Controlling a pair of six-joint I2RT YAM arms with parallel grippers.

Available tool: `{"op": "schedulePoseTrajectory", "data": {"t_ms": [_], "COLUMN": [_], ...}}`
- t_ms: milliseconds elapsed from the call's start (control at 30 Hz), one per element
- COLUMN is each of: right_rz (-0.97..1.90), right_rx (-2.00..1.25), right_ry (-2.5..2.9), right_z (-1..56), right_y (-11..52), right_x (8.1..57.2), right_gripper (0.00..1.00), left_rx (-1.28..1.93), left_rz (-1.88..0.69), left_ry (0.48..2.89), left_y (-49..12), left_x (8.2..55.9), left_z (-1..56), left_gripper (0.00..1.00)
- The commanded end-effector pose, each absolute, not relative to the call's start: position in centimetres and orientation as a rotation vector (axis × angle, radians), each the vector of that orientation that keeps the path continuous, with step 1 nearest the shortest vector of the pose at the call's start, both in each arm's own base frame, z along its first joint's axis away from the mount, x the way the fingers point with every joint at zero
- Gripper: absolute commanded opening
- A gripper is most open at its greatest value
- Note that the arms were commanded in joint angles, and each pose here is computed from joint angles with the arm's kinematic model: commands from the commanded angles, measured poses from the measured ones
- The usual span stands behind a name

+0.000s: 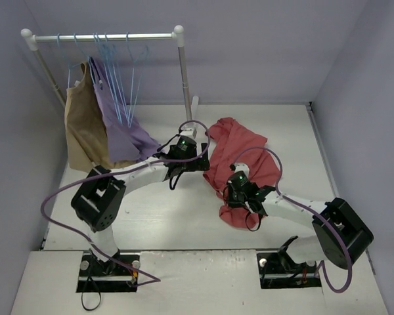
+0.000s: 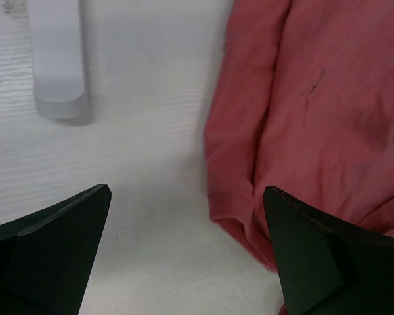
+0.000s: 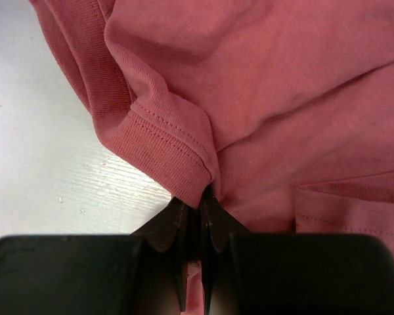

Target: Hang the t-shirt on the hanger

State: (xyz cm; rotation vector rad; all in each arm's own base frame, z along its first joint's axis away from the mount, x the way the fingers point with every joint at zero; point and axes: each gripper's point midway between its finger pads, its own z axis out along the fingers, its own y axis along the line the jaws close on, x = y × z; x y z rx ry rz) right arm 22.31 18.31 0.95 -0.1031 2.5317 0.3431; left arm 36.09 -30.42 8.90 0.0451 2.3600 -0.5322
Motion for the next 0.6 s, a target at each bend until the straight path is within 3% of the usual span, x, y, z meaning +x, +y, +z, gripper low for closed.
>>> {"op": "schedulePoseTrajectory", "data": {"t_ms": [0,233,367,500,567], "right_rz": [0.317,0.321,0.321,0.351,0.364], "right_rx": [-0.062,-0.059,-0.073,-0.101,-0.121], "right_ry": [2.5,2.486,2.464,2.407,2.377], "right_z": [1.3,1.5,2.0,4.2,5.7], "right_y": [17.7,17.6,17.5,18.5,19.0], "right_x": [22.5,22.4,22.6,23.9,24.5], "right_gripper": [0.0,0.0,0.0,0.0,0.0], "left_rx": [-0.012,-0.038,-0.029,0.006,0.031], "left_rz": [-0.716,-0.674,-0.712,-0.783,-0.829], "left_ry": [2.311,2.456,2.47,2.378,2.317], "left_y": [-34.3,-35.1,-35.7,-35.9,-35.9], "left_x": [37.6,36.5,35.6,35.6,35.4], "left_z": [10.7,6.3,6.3,9.7,13.1], "left_gripper": [0.92,0.71,0.45,0.0,0.0]}}
